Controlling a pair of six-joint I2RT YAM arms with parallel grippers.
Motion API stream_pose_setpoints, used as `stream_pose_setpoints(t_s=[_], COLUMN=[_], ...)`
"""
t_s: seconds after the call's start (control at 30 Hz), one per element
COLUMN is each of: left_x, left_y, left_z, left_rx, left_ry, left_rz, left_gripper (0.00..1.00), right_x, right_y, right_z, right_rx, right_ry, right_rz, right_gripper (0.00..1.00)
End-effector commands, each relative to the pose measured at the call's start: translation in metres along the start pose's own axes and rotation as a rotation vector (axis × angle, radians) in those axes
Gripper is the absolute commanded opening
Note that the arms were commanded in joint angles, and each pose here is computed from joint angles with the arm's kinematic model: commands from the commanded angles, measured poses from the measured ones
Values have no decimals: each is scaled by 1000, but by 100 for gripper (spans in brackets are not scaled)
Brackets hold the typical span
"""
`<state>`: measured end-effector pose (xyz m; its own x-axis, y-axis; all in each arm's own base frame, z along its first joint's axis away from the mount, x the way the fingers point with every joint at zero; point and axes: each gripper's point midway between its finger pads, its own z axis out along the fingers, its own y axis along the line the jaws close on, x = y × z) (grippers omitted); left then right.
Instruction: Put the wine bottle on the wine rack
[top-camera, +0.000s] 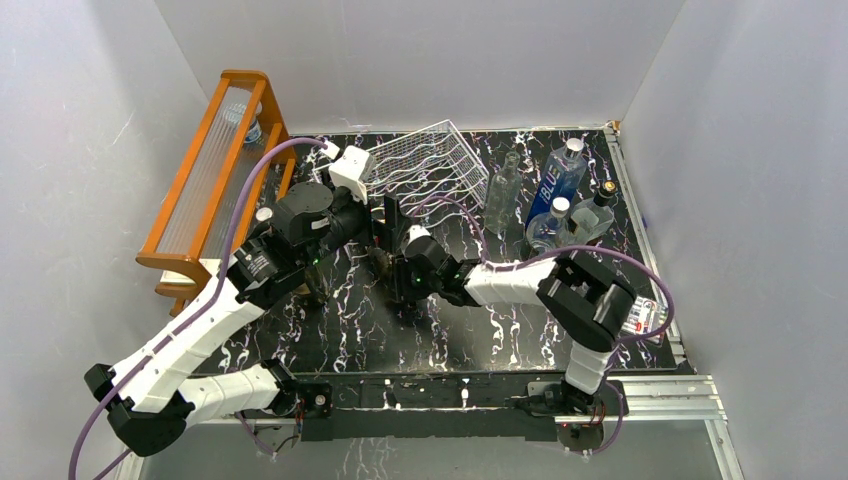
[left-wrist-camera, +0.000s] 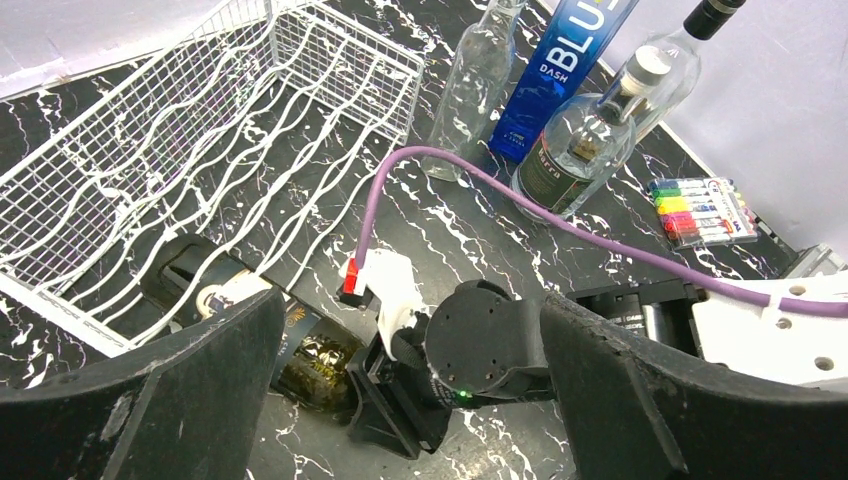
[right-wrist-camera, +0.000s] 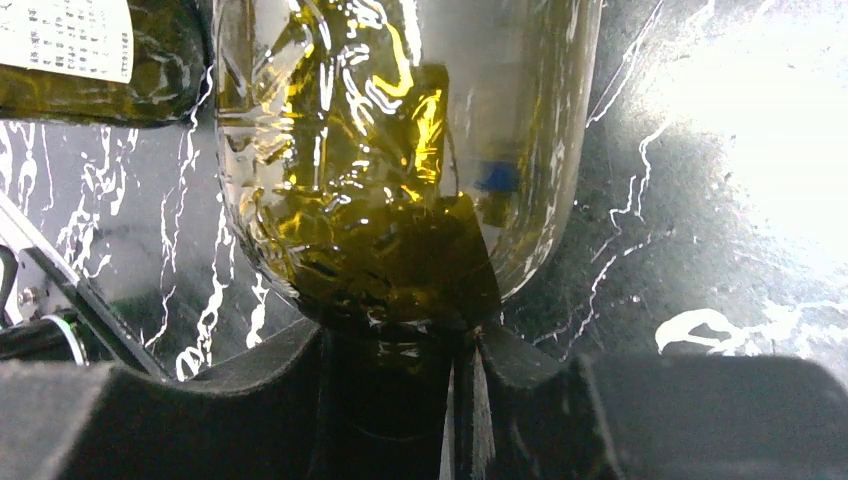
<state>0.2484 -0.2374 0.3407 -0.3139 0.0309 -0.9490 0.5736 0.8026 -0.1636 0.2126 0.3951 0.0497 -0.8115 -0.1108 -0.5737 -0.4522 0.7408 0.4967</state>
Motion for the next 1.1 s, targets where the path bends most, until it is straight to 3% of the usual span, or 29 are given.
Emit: stream_pose_setpoints(t_s=[0.0,0.53,0.87,1.07], left_x=[-19,-24,-25,-25], left_y=[-1,-3,-3,-2], left_z=[-6,-6,-7,-8], left_rx=[2,10,11,9], left_ry=[-45,-51,-54,-55], left_rz=[5,9,9,11], left_gripper=[98,98,98,98], right_x=[-71,-88,-81,-78], right_y=[44,62,73,74], right_z=[7,51,68,76], right_rx=[-112,-138,-169,-153], right_ry=[-251,-245,-171,-140], right_rz=[23,29,38,105], right_gripper=[0,0,5,17])
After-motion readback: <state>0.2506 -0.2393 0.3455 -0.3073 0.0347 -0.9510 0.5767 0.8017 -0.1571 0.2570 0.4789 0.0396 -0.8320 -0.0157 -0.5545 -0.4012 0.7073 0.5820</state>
